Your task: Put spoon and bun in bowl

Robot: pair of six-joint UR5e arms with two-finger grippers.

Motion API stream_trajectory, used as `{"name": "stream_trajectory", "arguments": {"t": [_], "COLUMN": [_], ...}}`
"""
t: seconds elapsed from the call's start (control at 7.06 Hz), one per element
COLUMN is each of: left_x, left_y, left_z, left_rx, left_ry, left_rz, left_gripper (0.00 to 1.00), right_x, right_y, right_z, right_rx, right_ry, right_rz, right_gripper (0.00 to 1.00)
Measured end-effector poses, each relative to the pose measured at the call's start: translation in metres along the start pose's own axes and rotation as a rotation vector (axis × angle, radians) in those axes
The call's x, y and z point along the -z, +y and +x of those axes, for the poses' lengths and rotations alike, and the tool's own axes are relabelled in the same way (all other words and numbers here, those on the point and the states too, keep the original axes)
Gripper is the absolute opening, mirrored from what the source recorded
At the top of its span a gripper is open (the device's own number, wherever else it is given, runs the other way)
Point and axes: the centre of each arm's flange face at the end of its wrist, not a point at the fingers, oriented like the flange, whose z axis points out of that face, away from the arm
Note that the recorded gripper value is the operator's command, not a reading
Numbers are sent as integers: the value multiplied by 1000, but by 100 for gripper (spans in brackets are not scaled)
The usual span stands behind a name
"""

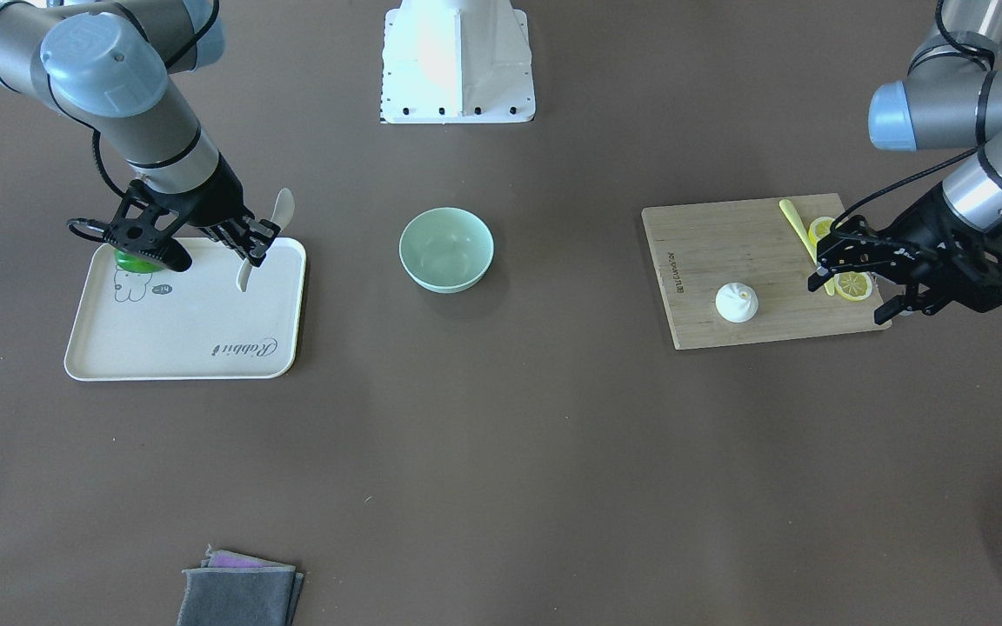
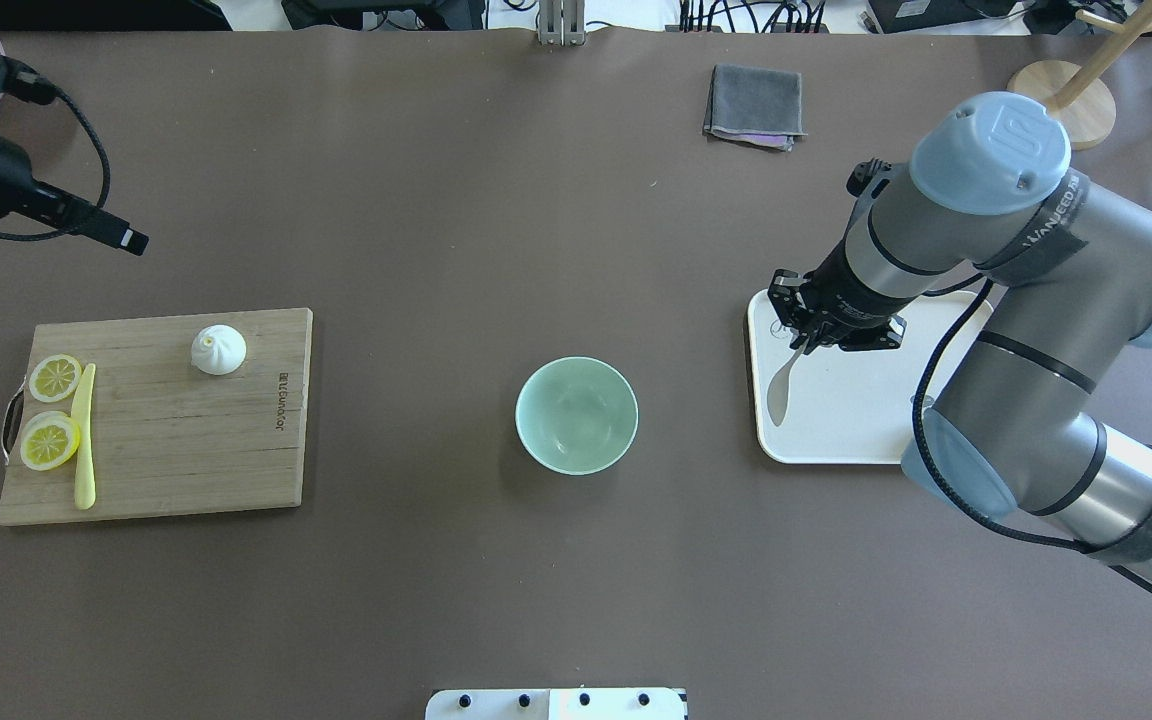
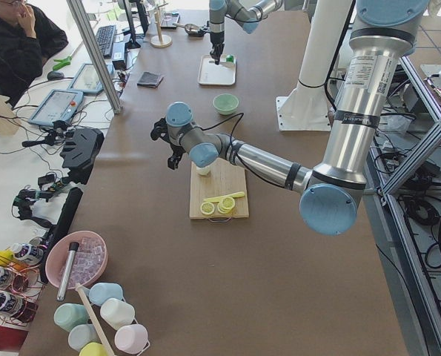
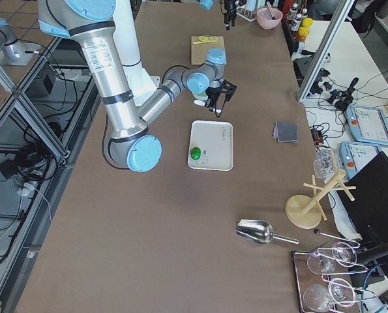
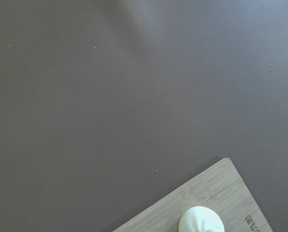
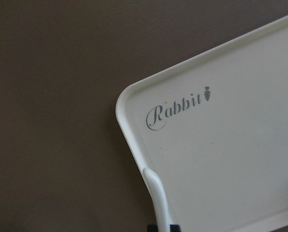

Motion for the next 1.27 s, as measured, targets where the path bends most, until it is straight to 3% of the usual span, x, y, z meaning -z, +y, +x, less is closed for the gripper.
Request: {"name": "stream_trajectory", "arguments": {"t": [0.85, 1.13, 1.27], "left_x": [-108, -127, -130], "left_y": [55, 67, 68], "left_z": [73, 57, 55], "left_rx": [27, 27, 37], "left_ry": [-40, -42, -35], "left_rz": [-23, -25, -22], "left_gripper": [97, 1, 0], "right_x": [13, 11, 10], "right_y": [42, 51, 55], "right_z": [-79, -95, -99], "right_rx": [90, 107, 114], "right_ry": [-59, -66, -67], "right_rz": [-12, -5, -5], "right_gripper": [0, 0, 0]}}
